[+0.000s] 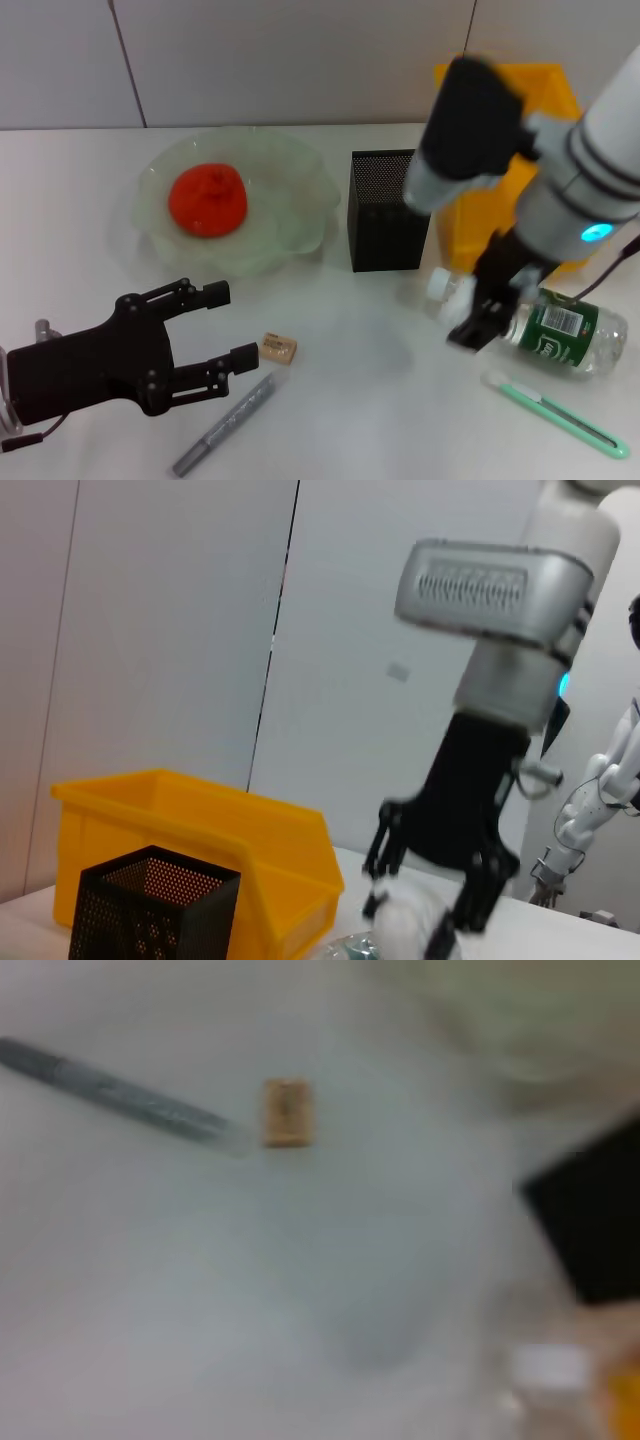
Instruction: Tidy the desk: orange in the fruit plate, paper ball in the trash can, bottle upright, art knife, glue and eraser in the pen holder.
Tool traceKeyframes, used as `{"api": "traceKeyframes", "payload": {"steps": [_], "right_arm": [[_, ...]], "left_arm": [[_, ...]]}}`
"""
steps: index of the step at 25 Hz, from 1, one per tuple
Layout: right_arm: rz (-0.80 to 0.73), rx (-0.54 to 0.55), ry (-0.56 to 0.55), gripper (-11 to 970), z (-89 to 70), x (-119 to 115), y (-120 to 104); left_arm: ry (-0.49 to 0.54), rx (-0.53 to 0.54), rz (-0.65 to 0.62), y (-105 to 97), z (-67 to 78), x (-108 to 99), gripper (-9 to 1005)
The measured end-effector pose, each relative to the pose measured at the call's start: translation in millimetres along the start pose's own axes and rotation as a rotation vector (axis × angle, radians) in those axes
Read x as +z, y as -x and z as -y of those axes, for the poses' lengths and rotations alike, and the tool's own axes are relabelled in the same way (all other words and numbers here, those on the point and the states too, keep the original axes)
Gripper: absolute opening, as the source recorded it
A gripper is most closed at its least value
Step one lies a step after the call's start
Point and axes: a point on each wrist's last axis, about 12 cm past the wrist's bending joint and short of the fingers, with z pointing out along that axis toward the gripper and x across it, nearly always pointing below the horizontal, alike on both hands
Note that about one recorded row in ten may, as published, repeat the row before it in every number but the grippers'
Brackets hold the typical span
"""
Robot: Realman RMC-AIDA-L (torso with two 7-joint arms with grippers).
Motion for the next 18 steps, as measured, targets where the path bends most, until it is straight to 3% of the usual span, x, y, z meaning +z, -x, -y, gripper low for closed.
{"api": "traceKeyframes", "payload": {"steps": [5,9,14,17,18], "right_arm": [[-0.022,0.071,-0.233,596,14.8,-31,-20],[0.027,0.107,-0.305,612,25.2,-33,-27],[0.093,0.138,-0.368,633,42.5,-18,-35],[0.146,0.172,-0.414,645,61.7,8,-40],[0.146,0.172,-0.414,650,61.7,8,-40]], "left_arm": [[0.002,0.0,-0.002,-1,0.1,-1,808],[0.002,-0.008,-0.003,-2,0.0,-1,808],[0.001,-0.013,-0.003,-3,-0.3,-1,808],[-0.003,-0.012,-0.001,-2,-0.1,0,808],[-0.006,-0.012,0.0,-2,0.1,1,808]]}}
